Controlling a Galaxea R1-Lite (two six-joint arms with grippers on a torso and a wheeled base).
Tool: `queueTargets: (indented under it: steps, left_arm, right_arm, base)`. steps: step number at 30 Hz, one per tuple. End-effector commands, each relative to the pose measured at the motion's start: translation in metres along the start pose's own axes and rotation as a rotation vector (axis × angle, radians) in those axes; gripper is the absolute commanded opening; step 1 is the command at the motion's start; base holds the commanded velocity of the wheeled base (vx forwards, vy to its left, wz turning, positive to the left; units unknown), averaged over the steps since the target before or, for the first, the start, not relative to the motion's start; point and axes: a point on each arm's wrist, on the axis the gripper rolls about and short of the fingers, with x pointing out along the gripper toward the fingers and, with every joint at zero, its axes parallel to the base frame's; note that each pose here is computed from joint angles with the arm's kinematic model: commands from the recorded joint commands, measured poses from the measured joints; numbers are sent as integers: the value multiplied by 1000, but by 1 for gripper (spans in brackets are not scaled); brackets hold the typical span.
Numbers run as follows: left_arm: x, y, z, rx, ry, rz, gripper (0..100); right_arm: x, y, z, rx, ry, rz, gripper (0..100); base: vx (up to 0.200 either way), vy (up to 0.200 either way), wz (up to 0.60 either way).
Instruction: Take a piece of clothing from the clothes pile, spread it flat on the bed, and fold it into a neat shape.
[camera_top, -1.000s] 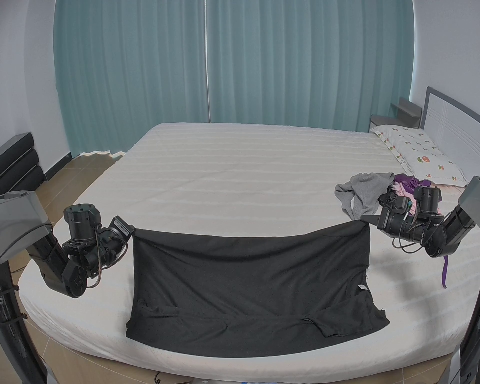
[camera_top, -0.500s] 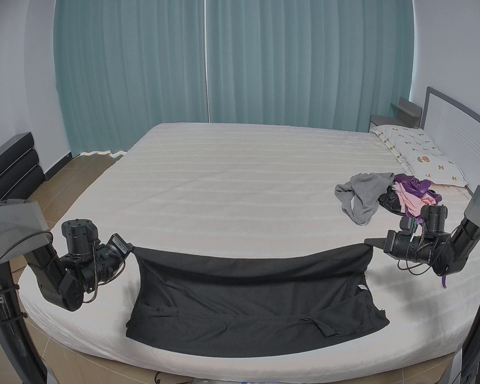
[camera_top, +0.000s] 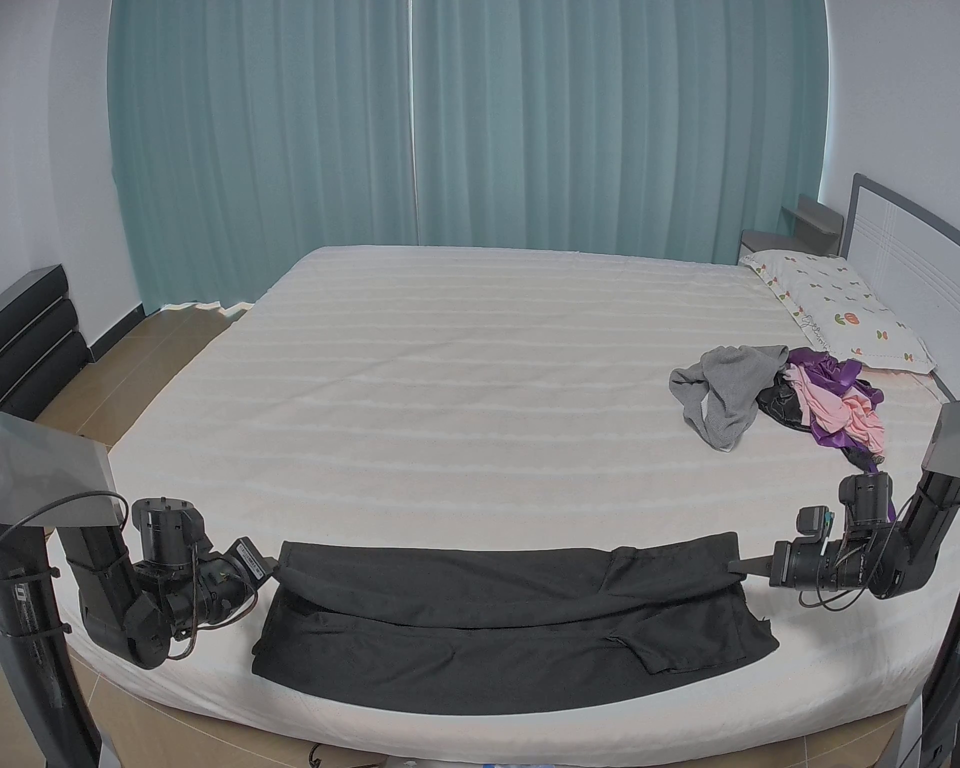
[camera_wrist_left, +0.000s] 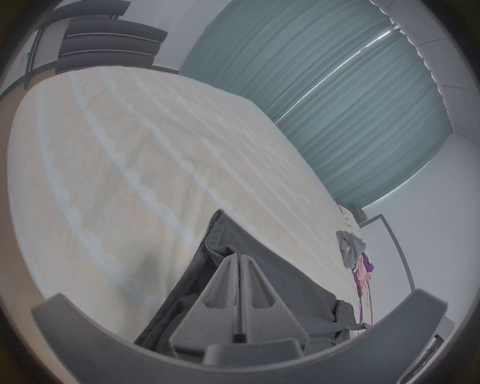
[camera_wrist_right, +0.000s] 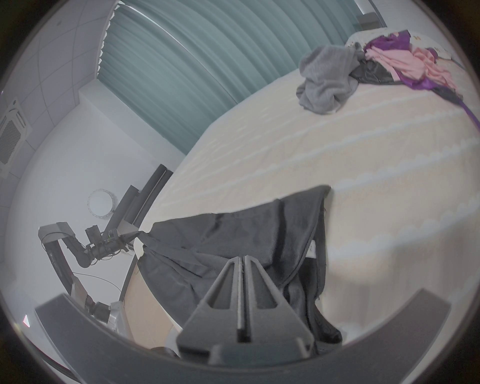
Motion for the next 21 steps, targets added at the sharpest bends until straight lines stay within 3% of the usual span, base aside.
queueTargets:
  steps: [1,5,6,7,8,17,19,21]
  left_arm:
    - [6,11,-13,-6,54,44,0]
    - [6,11,-14,-6,60,46,0]
    - [7,11,-14,-5,61,45,100]
    - [7,11,-14,-5,61,45,100]
    - [7,11,-14,-5,61,45,100]
    - [2,6,-2,-11,10,20,100]
    - [7,1,13,-20,-43,-7,100]
    - [13,-2,19,-17,-60,-22,100]
  right_arm:
    - [13,-16,-23,45,84,-16,0]
    - [16,-19,-26,44,97,-18,0]
    - [16,-19,-26,43,96,-20,0]
    - [16,-19,-26,41,93,-19,0]
    - [16,-19,-25,41,91,-19,100]
    - [0,-17,-3,35,-2,-22,100]
    - [-5,-10,17,121,-70,-23,100]
    - [-2,-11,20,162,-83,-42,100]
  base:
    - [0,0,0]
    - [0,0,0]
    - [0,0,0]
    - [0,0,0]
    - [0,0,0]
    - [0,0,0]
    - [0,0,0]
    - [0,0,0]
